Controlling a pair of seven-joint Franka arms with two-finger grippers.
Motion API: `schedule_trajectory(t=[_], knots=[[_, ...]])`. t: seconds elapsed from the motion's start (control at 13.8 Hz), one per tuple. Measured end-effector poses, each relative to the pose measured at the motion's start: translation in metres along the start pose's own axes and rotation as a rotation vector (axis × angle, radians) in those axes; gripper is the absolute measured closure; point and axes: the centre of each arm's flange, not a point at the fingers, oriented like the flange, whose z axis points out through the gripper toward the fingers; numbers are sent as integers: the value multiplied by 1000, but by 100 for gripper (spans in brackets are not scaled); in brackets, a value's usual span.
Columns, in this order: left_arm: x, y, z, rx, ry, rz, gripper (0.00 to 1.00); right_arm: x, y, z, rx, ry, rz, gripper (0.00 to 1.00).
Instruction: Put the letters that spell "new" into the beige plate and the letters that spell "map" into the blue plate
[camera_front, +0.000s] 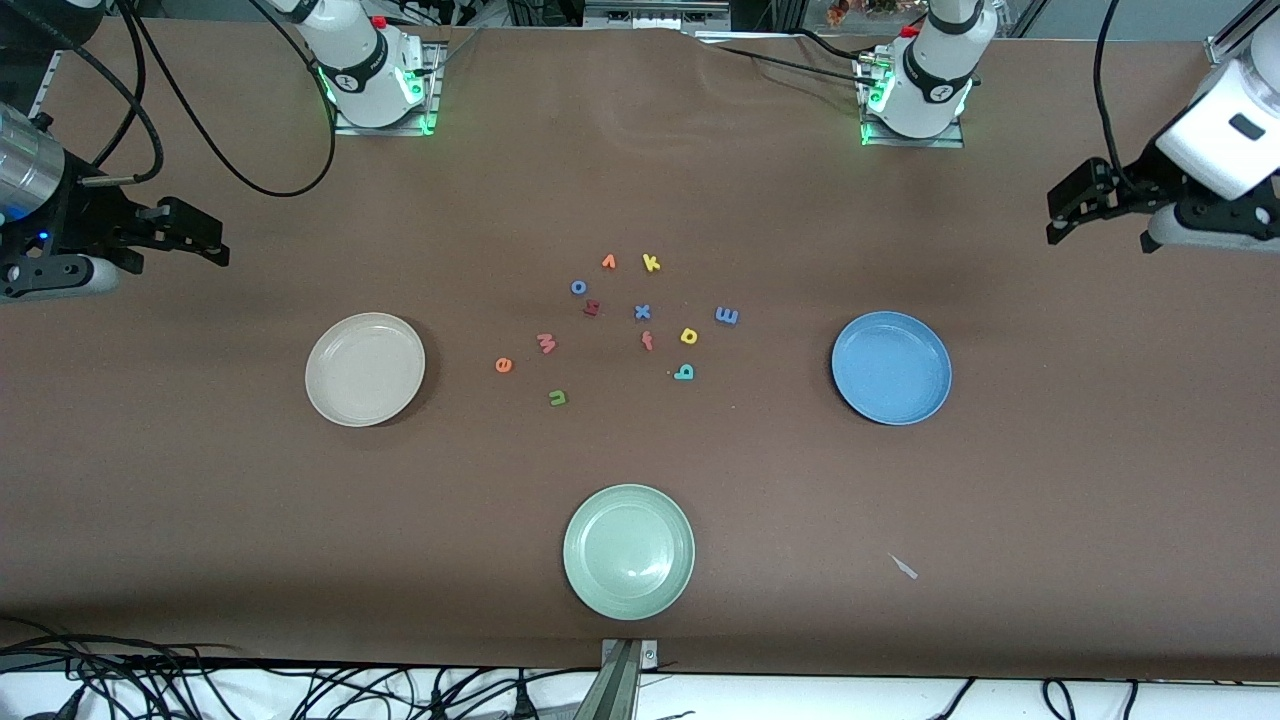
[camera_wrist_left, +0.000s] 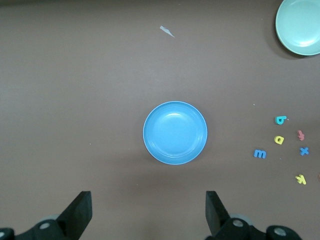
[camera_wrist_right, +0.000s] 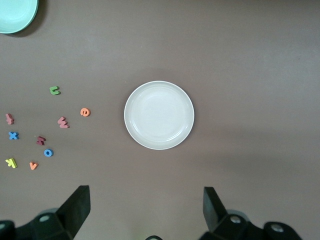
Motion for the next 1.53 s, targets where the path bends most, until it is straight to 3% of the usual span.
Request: schedule_trajectory(t=[1.53], knots=[[-1,-19,21,1,-54,-34,0,-3,1,1,-2,-18,1,0]])
